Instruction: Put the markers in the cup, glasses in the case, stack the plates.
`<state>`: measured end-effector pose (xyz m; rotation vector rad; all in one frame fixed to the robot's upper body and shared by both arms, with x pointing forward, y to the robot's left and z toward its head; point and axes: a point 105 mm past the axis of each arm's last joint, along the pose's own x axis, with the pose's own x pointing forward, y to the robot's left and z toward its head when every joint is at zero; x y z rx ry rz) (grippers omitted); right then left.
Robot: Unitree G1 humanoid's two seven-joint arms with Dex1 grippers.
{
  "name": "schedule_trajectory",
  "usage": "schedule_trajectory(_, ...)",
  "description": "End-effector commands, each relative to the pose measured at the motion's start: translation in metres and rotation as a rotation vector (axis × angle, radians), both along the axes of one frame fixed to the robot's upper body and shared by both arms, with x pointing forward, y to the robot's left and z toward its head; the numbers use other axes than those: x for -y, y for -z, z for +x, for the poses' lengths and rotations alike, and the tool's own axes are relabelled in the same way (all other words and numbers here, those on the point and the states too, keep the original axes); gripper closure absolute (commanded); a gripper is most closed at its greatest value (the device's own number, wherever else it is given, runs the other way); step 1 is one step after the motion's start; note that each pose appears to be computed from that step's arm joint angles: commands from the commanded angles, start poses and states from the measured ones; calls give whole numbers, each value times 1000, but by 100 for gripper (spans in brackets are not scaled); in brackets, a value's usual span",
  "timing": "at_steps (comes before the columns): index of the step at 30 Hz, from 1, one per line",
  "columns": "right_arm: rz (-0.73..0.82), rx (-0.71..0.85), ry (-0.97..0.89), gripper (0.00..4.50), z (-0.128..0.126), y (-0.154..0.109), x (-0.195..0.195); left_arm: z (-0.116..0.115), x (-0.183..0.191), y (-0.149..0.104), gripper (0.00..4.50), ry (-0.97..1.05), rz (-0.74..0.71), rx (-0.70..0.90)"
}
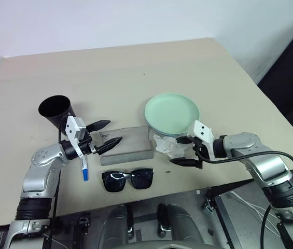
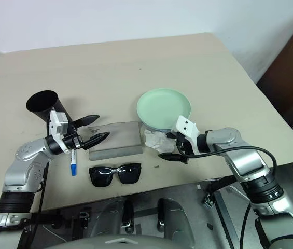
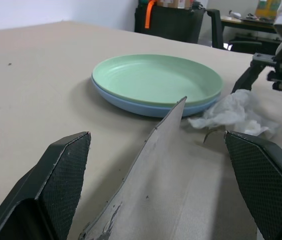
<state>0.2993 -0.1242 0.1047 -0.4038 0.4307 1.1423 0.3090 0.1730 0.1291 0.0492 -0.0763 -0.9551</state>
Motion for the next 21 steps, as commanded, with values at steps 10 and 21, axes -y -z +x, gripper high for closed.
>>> schedule_trajectory(10, 56, 107, -24, 448, 5, -35, 3, -1, -3, -7, 0, -9, 6, 46)
schedule_trajectory(21, 300, 242, 137, 448, 46, -108, 4, -3, -8, -13, 0, -43, 2, 59)
